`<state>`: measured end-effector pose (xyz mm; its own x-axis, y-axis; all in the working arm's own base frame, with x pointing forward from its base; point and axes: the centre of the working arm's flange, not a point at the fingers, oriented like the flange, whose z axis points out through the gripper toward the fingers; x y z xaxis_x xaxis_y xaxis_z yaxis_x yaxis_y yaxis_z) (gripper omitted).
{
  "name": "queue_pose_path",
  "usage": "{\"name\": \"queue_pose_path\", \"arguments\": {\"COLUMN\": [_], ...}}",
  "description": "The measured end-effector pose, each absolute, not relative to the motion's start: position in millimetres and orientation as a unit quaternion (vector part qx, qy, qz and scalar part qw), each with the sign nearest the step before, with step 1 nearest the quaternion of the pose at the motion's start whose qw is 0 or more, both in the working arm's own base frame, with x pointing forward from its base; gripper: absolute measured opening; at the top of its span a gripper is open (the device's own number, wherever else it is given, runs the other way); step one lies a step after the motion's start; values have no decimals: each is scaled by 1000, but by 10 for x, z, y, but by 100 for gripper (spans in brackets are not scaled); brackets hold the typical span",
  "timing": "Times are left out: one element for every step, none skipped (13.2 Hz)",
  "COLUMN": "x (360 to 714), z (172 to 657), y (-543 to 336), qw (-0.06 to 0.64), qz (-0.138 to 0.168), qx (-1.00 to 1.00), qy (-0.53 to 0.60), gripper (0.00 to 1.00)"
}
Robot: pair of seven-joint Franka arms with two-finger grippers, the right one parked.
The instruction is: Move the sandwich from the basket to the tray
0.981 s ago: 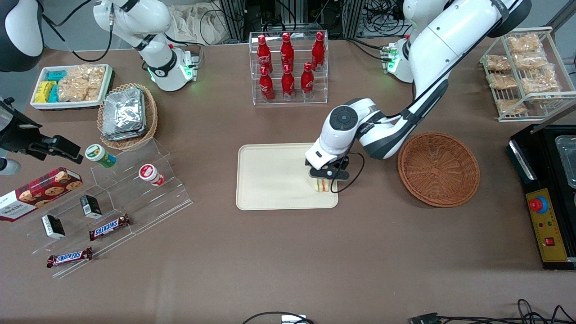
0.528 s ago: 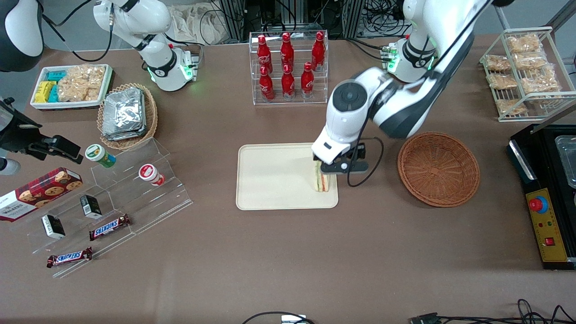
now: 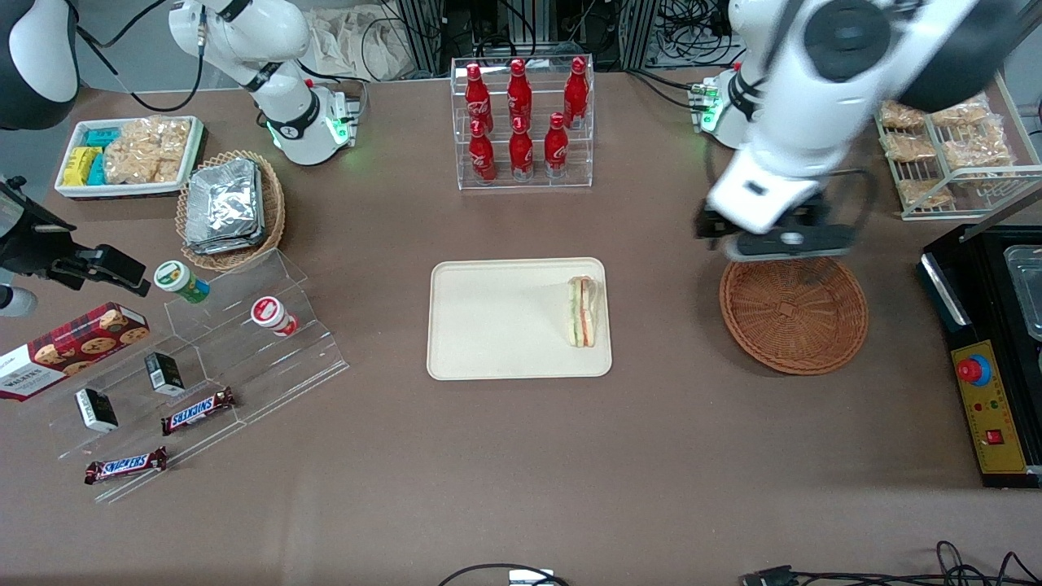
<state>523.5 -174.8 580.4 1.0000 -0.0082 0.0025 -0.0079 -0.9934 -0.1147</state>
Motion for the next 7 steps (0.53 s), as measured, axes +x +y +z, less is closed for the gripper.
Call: {"name": "queue_pose_path", "arguments": {"x": [5244,5234,5220,5211,5206,5206,5209], "z": [5858,5896,5927,5951,5970,5981,5985], "y": [-1398,-1111,-877,-665,-476,-351,-294], "qw": [53,47,40,30,20,15,14], "qz": [0,1,3,4,4,3,3], "qx": [-999,-999,-999,-1000,-1000,-1000,-1000], "qy": [4,4,4,0,-6,-9,-7], "gripper": [100,100,100,100,100,100,100]}}
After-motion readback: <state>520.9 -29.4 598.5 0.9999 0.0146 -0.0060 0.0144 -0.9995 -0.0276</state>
